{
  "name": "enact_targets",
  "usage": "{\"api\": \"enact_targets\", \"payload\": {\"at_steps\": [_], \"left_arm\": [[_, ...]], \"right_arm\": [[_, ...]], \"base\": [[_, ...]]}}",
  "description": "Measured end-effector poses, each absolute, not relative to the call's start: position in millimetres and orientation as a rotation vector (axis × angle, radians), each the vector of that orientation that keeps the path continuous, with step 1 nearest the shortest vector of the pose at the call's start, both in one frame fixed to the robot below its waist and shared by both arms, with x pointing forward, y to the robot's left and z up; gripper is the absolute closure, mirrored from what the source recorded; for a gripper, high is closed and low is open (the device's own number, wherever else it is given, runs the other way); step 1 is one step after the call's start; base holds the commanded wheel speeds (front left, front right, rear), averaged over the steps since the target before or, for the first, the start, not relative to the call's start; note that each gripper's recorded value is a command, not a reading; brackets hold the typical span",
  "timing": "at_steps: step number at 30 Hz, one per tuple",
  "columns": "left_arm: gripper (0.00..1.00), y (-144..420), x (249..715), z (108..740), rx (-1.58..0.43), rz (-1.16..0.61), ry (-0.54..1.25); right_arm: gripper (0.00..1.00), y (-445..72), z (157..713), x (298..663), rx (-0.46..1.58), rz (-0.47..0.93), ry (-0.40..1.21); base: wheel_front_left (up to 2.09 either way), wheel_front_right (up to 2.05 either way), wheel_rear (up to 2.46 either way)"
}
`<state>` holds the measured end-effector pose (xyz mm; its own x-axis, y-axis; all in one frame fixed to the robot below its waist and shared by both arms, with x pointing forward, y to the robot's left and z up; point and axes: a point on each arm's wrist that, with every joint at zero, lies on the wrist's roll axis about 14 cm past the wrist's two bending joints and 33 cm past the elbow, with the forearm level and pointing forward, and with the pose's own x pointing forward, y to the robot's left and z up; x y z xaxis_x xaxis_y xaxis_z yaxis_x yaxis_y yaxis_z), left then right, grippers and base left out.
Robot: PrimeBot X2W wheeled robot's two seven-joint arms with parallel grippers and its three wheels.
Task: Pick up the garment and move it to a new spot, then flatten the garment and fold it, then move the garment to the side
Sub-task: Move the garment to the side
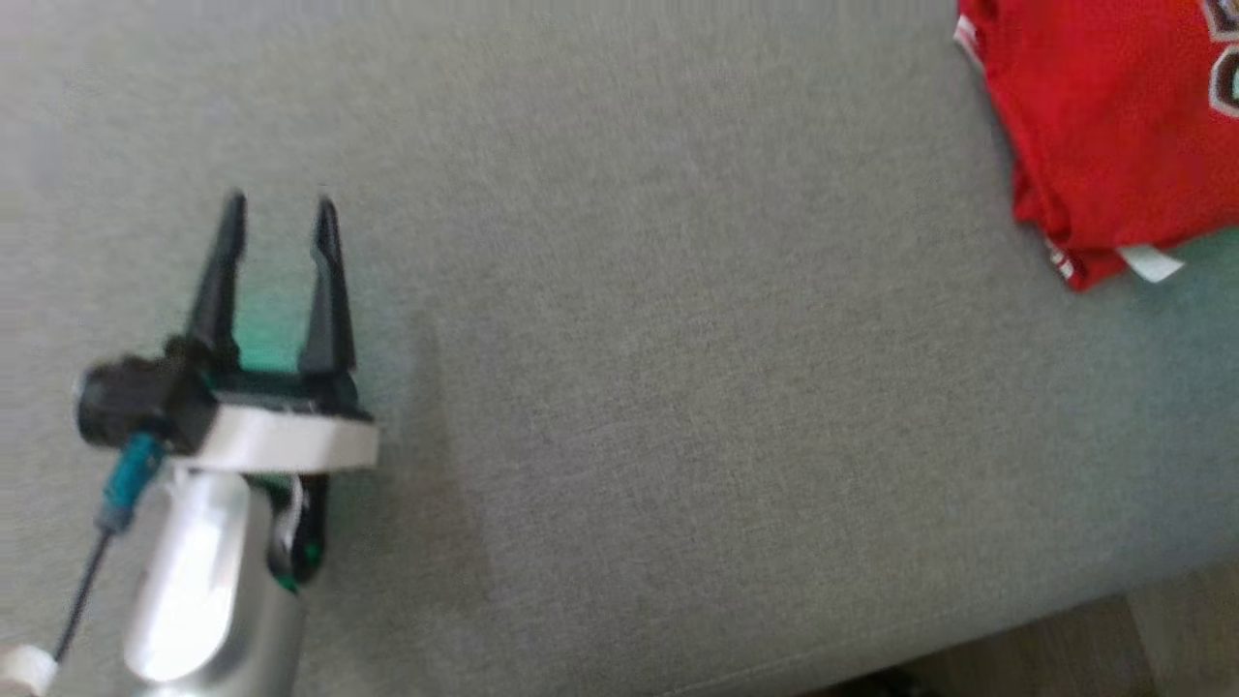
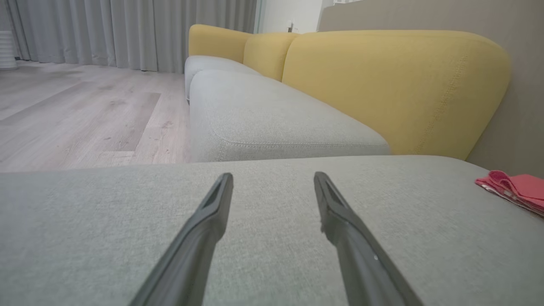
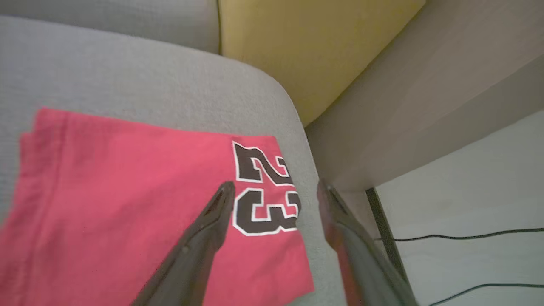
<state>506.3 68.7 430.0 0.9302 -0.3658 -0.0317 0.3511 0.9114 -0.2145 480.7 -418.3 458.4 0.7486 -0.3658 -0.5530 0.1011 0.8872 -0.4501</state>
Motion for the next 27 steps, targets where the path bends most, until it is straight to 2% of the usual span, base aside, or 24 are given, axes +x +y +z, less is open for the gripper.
{"api": "enact_targets", "payload": {"at_steps": [6,11,19,27], "left_arm": [[0.00,83.6,466.2,439.8,-0.201,-0.326,0.101],[0.00,116.9,422.9,455.2,-0.170,-0.243,0.089],[0.00,160.0,379.8,466.6,-0.158,-0.123,0.062],[0.00,173.4,365.5,462.7,-0.163,-0.074,0.070]], "right_arm": [[0.00,-352.3,472.5,469.7,-0.245,-0.142,0.451],[0.00,-275.2,495.2,433.9,-0.085,0.000,0.206],[0.00,-192.1,492.7,379.5,0.072,0.131,0.125],[0.00,-184.6,498.8,372.5,0.083,0.122,0.111]], "base": [[0.00,0.00,0.00],[0.00,0.00,0.00],[0.00,0.00,0.00],[0.00,0.00,0.00]]}}
